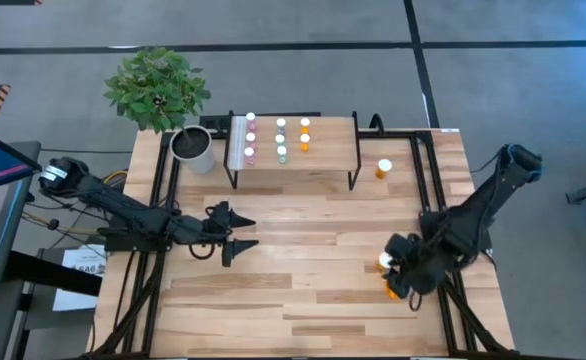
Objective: Pick and place medicine bottles onto shelf by color
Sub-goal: Put the small orange pill bottle aligned with the other small orange pill bottles on the shelf
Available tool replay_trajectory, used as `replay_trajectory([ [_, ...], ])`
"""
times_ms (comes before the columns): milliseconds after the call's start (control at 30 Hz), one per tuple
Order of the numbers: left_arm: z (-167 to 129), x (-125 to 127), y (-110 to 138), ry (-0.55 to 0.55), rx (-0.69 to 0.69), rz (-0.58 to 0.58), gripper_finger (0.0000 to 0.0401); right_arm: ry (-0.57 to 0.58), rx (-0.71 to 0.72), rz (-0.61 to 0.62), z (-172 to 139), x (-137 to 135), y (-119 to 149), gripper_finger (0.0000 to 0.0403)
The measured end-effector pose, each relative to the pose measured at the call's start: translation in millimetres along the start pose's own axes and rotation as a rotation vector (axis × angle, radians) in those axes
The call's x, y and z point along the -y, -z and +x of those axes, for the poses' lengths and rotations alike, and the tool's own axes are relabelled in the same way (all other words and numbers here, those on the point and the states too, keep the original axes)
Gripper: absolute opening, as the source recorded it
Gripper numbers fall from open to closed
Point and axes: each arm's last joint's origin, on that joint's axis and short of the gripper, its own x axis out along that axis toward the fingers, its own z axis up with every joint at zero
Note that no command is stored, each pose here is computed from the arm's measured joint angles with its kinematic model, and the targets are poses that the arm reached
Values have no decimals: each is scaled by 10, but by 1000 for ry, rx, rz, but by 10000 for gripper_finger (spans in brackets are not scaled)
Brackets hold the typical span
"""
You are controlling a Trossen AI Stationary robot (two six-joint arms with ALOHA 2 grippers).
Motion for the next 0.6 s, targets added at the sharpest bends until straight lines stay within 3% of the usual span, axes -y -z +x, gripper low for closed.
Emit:
replay_trajectory([
  [333, -84, 236, 87, 68, 38, -34, 305, 119, -160, 144, 220, -118, 529, 244],
  [600, -152, 346, 143, 102, 40, -28, 305, 201, -194, 230, 347, -135, 746, 244],
])
